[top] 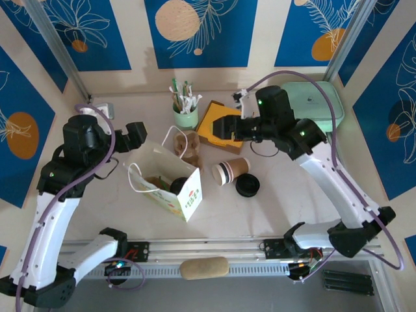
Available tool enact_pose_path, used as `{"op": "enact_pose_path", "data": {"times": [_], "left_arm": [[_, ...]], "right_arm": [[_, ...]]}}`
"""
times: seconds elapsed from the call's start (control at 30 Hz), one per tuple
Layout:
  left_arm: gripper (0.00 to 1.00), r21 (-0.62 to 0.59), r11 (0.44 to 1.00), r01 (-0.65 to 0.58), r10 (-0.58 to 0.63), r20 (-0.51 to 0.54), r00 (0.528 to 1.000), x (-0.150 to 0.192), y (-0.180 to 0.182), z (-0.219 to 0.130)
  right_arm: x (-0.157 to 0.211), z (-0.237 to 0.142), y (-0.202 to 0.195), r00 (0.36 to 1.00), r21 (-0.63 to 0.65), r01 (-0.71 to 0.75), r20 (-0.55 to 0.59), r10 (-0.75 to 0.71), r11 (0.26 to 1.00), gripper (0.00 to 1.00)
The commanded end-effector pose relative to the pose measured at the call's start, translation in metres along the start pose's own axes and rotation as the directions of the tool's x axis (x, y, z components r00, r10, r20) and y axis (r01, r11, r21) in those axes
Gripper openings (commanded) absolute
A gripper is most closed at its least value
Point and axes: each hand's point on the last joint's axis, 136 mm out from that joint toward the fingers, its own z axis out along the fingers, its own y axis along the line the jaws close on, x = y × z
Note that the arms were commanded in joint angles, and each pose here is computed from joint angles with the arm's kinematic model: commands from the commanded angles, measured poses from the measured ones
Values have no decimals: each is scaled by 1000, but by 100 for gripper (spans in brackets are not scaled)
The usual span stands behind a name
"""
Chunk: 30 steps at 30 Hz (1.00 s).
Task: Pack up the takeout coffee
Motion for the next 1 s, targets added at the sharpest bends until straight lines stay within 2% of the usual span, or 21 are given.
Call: {"op": "enact_pose_path", "data": {"times": [0.0, 0.13, 0.23, 0.43, 0.67, 0.97], "left_arm": [[100, 33, 999, 19, -19, 14, 1000, -5, -5, 4], [99, 42, 999, 23, -23, 6, 1000, -5, -7, 10], [99, 48, 999, 23, -23, 2, 1000, -5, -9, 13], [99, 53, 998, 21, -21, -6, 1000, -5, -10, 20], [99, 60, 998, 24, -23, -9, 1000, -5, -12, 23], [99, 62, 998, 25, -25, -3, 1000, -6, -12, 21]], "right_arm": [[8, 50, -59, 974, 25, -196, -115, 197, 980, 59], [13, 99, -109, 918, 62, -345, -183, 351, 936, 61], [20, 129, -132, 878, 94, -413, -222, 423, 906, 62], [33, 165, -173, 820, 190, -489, -235, 523, 852, 63], [41, 175, -224, 781, 298, -528, -196, 592, 795, 62], [33, 155, -279, 782, 410, -525, -113, 612, 746, 62]]}}
